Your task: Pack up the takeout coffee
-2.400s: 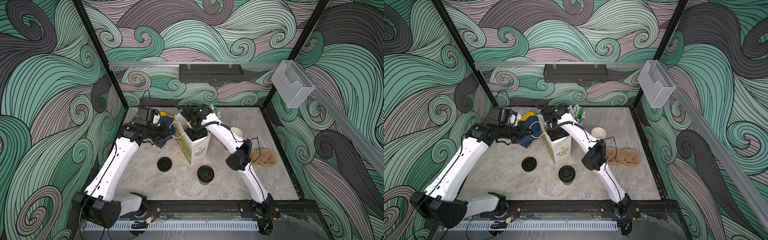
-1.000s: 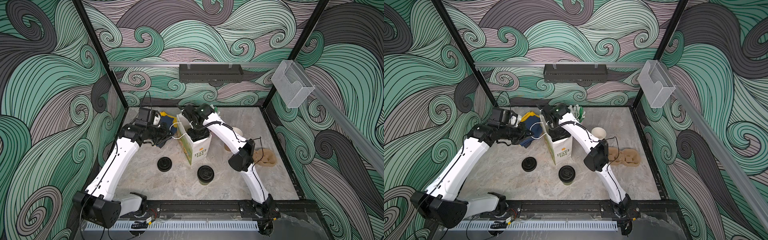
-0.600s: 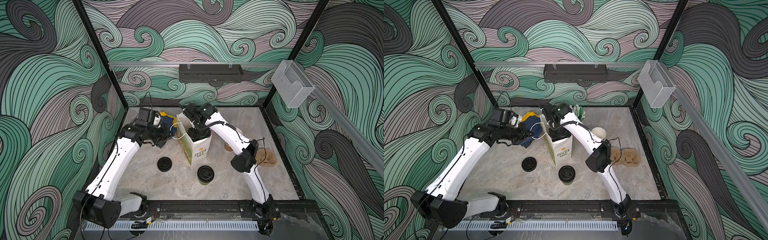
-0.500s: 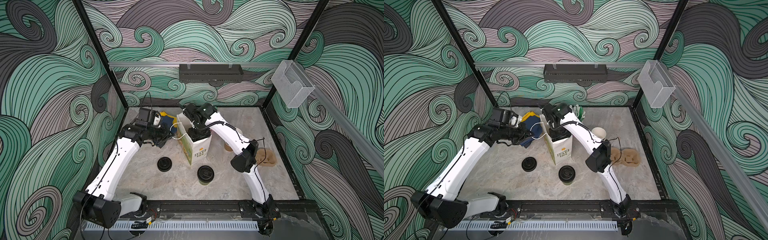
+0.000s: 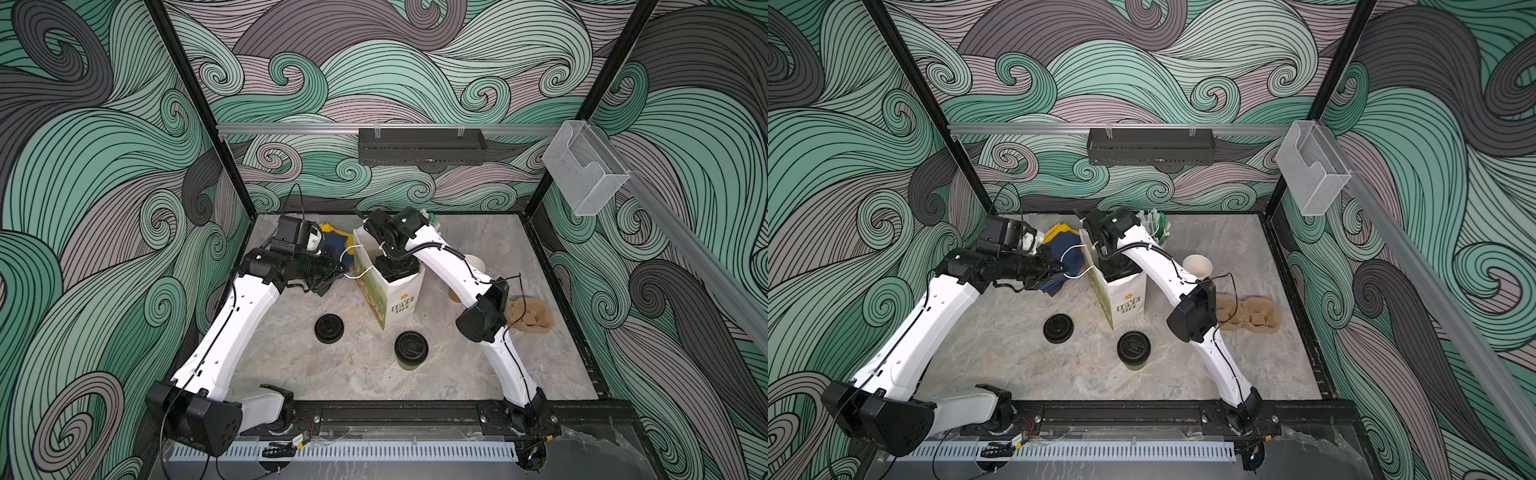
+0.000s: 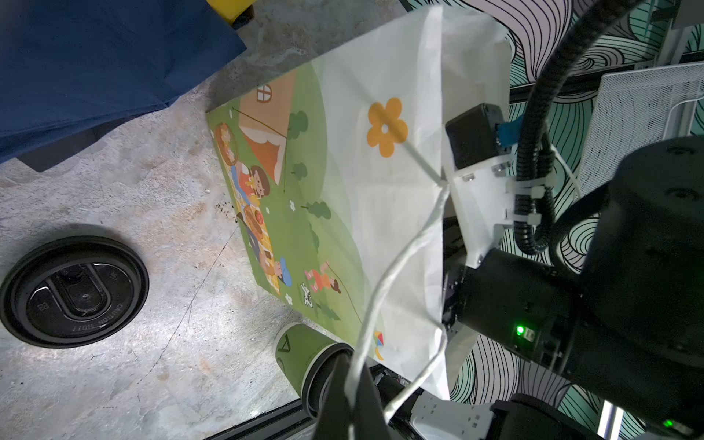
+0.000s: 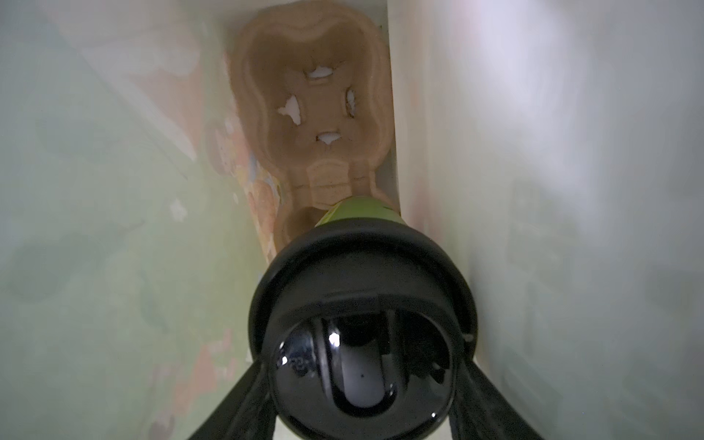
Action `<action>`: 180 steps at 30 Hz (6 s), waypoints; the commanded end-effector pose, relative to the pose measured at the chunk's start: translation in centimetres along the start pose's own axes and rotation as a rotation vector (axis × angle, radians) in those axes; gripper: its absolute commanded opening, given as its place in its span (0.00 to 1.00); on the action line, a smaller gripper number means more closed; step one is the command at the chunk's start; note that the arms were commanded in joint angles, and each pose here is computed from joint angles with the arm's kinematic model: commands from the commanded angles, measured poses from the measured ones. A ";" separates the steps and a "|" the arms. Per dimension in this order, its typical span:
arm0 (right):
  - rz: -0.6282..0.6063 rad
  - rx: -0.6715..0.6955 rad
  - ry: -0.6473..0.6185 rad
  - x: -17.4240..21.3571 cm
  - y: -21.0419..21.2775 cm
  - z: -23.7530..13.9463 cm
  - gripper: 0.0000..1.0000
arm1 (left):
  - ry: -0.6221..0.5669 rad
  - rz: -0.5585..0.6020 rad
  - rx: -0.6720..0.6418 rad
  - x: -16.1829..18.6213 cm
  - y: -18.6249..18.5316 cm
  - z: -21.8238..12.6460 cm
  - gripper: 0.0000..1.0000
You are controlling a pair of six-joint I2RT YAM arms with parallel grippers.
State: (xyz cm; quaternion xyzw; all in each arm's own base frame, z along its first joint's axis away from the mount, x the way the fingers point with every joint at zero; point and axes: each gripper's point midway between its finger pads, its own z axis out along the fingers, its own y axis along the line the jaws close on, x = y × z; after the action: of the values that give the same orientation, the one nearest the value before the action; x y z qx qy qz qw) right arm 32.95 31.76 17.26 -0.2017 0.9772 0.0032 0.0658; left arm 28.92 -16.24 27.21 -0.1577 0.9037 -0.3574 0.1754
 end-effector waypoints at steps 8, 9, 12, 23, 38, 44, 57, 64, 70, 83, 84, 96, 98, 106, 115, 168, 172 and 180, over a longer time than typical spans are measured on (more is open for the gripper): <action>-0.018 0.021 0.195 3.6 -0.4 1.5 0.47 | 0.012 0.003 -0.003 0.2 0.3 0.3 0.04; -0.019 0.022 0.196 3.6 -0.4 1.6 0.47 | 0.012 0.003 -0.003 0.2 0.3 0.3 0.04; -0.020 0.029 0.200 3.6 -0.5 2.0 0.47 | 0.010 0.005 -0.003 0.1 0.3 0.3 0.04; -0.012 0.018 0.170 4.8 -1.0 -1.3 0.47 | 0.009 0.005 0.000 0.0 0.2 0.3 0.04; -0.021 -0.028 0.227 5.5 0.0 -0.5 0.47 | 0.007 0.005 0.002 0.0 0.2 0.3 0.04; -0.029 0.008 0.221 4.8 -0.3 0.6 0.46 | 0.007 0.005 0.002 0.0 0.2 0.3 0.04; -0.040 0.028 0.204 3.7 -0.2 2.3 0.44 | 0.007 0.004 0.001 0.0 0.3 0.4 0.03; -0.046 0.026 0.200 3.2 0.1 3.4 0.44 | 0.011 0.003 -0.001 0.1 0.4 0.5 0.03; -0.050 0.021 0.209 3.0 0.4 4.6 0.43 | 0.014 0.000 -0.005 0.2 0.6 0.6 0.04; -0.050 0.006 0.185 2.1 0.9 5.4 0.42 | 0.017 0.001 -0.006 0.2 0.6 0.6 0.03; -0.050 0.010 0.181 2.0 0.9 5.3 0.43 | 0.020 -0.002 -0.009 0.3 0.7 0.7 0.03; -0.044 0.020 0.192 1.9 0.8 7.3 0.41 | 0.024 -0.004 -0.012 0.4 0.8 0.8 0.03; -0.044 0.026 0.198 1.9 0.7 7.8 0.41 | 0.024 -0.003 -0.013 0.4 0.8 0.8 0.03; -0.041 0.029 0.205 1.7 0.6 9.1 0.40 | 0.025 -0.004 -0.012 0.5 0.8 0.8 0.03; -0.041 0.033 0.221 1.8 0.6 10.4 0.40 | 0.024 -0.003 -0.012 0.4 0.8 0.7 0.03; 0.070 -0.003 -0.133 -0.3 -0.5 -4.7 0.96 | 0.011 -0.006 -0.021 0.1 0.9 0.8 0.00; 0.075 0.014 -0.124 -0.2 -0.7 -4.2 0.94 | 0.018 -0.009 -0.025 0.3 1.2 1.0 0.00; 0.085 -0.068 -0.230 -1.6 0.4 -7.4 0.88 | 0.031 -0.014 -0.032 0.6 1.4 1.0 0.02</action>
State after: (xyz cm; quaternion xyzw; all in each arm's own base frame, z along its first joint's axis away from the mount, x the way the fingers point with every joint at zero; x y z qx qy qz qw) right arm 33.44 32.33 22.73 -0.1660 0.9742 0.0455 0.1461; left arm 28.85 -16.03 25.80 -0.1654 0.9080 -0.3474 0.1656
